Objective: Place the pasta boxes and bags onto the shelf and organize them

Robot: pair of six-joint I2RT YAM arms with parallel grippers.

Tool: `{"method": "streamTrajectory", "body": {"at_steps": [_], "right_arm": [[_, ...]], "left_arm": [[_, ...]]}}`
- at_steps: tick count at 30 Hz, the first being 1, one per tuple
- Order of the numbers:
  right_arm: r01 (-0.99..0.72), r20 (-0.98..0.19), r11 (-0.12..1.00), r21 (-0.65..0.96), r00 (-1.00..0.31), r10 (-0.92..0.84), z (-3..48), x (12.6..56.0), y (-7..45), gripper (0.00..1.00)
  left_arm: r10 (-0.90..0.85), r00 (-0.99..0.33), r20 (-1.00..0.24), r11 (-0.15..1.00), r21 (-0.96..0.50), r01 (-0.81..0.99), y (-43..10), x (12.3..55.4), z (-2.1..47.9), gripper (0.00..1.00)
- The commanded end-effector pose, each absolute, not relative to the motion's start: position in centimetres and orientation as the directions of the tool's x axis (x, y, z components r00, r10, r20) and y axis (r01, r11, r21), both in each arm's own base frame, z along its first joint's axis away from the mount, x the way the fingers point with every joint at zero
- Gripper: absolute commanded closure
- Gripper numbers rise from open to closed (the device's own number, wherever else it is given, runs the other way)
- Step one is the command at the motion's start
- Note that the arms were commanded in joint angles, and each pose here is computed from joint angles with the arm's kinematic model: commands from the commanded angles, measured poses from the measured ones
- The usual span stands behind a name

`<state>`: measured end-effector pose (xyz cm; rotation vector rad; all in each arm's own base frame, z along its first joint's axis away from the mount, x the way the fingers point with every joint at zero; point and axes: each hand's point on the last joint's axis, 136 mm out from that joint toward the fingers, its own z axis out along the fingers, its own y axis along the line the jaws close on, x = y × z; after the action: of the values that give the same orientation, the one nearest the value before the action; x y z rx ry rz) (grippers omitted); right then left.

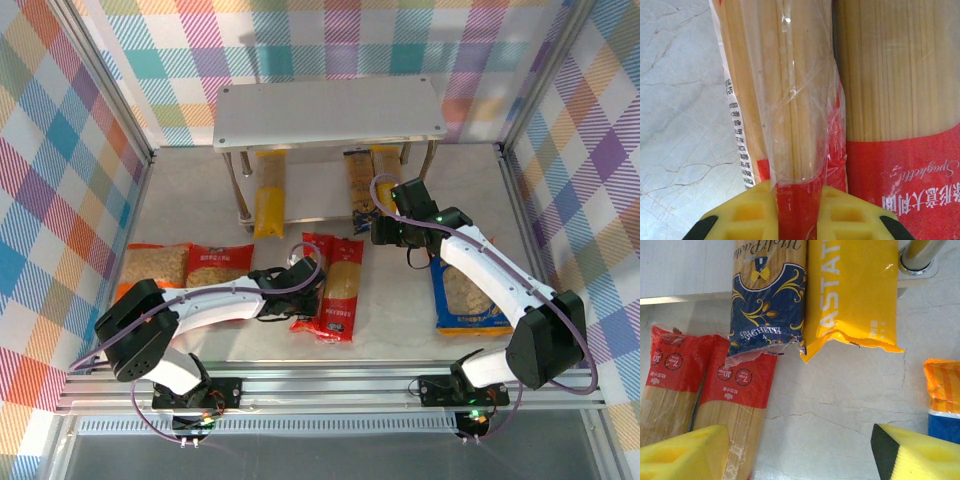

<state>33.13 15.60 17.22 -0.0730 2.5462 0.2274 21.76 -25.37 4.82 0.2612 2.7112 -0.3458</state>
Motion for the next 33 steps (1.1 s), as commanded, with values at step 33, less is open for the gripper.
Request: {"method": "streamTrajectory", "body": {"at_steps": [33], "right_arm": [[-0.106,-0.586,0.967,0.230,-0.809,0.051,19.6,32.4,16.3,0.24]], "left_arm": [[0.073,-0.803,-0.591,0.834,-0.406,0.374,-22.0,21.8,21.4,1.00]]}}
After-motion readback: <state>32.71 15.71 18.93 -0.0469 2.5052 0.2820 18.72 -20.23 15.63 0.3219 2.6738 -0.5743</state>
